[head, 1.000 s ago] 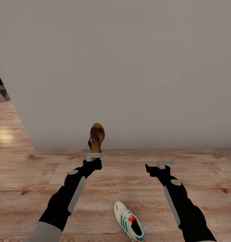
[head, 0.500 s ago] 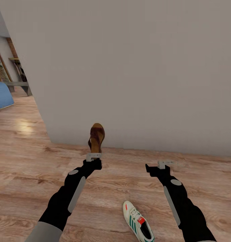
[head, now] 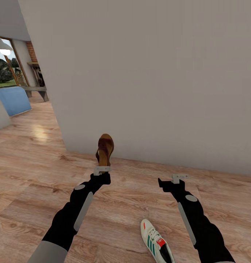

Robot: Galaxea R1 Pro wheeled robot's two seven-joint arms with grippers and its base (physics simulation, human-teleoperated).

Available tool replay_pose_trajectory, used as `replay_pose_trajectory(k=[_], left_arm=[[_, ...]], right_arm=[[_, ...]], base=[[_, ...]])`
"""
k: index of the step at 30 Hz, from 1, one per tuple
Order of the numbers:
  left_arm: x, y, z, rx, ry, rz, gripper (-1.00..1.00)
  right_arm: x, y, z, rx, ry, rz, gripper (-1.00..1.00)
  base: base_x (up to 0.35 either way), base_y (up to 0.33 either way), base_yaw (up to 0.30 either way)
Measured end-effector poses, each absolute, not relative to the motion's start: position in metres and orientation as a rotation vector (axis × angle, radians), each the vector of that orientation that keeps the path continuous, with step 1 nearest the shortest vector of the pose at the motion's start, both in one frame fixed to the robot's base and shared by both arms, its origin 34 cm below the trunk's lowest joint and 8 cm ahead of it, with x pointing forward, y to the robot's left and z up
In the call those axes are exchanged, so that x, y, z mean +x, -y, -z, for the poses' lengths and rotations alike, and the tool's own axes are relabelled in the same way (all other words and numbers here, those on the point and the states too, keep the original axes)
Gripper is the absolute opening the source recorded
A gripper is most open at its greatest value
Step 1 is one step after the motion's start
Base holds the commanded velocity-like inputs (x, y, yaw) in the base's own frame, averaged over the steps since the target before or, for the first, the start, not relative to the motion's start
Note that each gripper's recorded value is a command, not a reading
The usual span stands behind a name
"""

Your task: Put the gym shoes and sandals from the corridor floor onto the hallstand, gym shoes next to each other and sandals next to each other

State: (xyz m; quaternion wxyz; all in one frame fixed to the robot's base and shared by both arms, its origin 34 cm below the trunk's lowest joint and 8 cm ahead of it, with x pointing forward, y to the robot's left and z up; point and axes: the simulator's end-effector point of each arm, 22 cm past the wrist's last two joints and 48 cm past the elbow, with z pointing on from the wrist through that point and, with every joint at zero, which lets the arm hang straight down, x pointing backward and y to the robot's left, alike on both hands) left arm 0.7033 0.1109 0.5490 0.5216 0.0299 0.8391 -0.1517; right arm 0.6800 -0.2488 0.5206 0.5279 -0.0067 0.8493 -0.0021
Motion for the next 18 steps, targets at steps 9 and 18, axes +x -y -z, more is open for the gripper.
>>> replay_pose_trajectory(k=[9, 18], left_arm=[[0.7035, -0.1111, -0.5491, 0.071, -2.010, 0.362, -1.00], [0.7034, -0.1112, -0.5489, 0.071, -2.011, 0.362, -1.00]], right_arm=[[0.6799, 0.2488, -0.5203, -0.016, -2.030, 0.005, 1.00], [0.6798, 0.2488, -0.5199, -0.016, -2.031, 0.005, 1.00]], base=[[0.000, -0.145, 0.002], [0.000, -0.027, 0.000]])
